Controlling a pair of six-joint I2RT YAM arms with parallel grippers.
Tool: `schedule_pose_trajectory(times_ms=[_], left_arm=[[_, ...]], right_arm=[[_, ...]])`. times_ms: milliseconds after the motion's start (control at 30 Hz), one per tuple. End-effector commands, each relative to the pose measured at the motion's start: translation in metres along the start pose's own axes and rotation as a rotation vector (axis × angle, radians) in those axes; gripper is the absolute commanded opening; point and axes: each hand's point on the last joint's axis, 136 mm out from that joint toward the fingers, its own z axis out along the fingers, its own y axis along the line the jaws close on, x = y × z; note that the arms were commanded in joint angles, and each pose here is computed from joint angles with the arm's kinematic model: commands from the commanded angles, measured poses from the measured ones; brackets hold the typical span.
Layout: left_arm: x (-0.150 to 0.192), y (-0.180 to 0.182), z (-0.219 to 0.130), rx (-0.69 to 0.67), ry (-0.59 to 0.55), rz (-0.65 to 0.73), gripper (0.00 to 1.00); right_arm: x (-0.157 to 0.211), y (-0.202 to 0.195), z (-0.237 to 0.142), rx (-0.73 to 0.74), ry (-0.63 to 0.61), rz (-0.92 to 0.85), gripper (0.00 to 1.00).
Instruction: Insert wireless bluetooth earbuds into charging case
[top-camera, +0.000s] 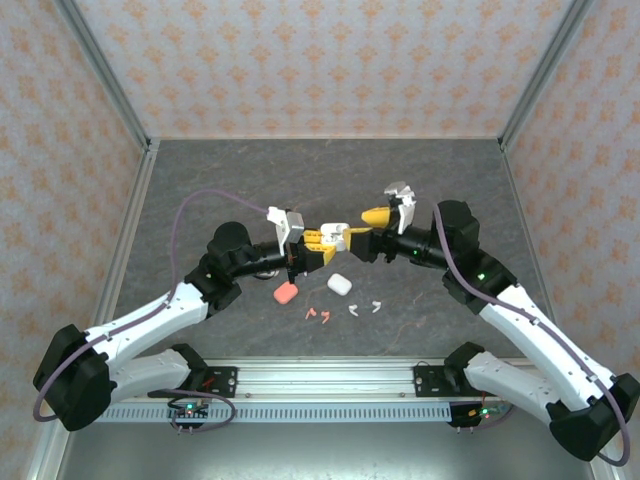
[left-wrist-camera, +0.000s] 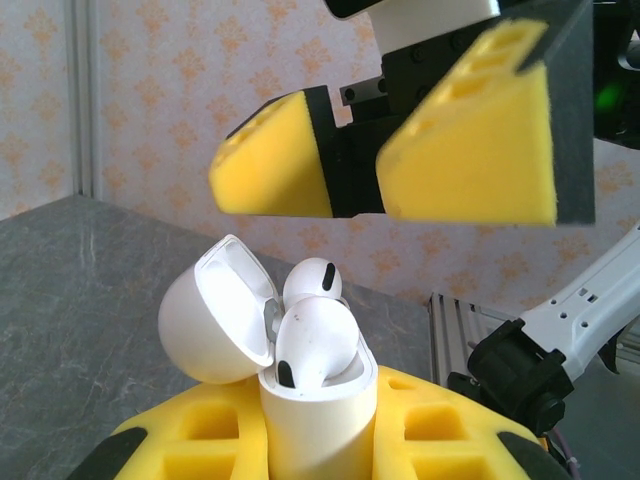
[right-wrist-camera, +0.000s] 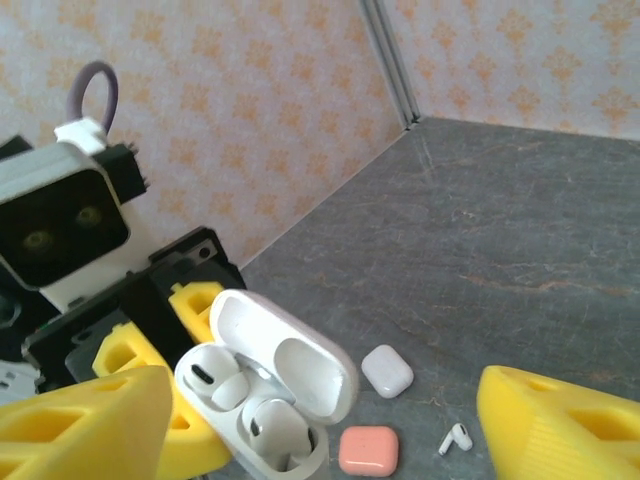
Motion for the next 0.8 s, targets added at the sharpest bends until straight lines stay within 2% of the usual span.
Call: schedule_pose_trajectory(times_ms=[0, 300, 533, 767], left_arm=[[-0.021, -0.01, -0.003, 0.023, -0.062, 0.058, 0.0], [-0.02, -0.011, -0.003, 0.029, -0.06, 0.058, 0.0], [-0.019, -0.009, -0.002, 0.023, -0.052, 0.058, 0.0], [-0.016, -0.007, -0.001, 0.019, -0.04, 0.055, 0.0]], right_arm=[[-0.007, 0.003, 0.003, -0.043, -0.025, 0.062, 0.86], [0.0, 0.014, 0.019, -0.156, 0.041, 0.119, 0.86], [-0.009, 0.033, 0.015, -0.257, 0.03, 0.103, 0.76], [-0.02, 0.045, 0.003, -0.278, -0.003, 0.058, 0.67]])
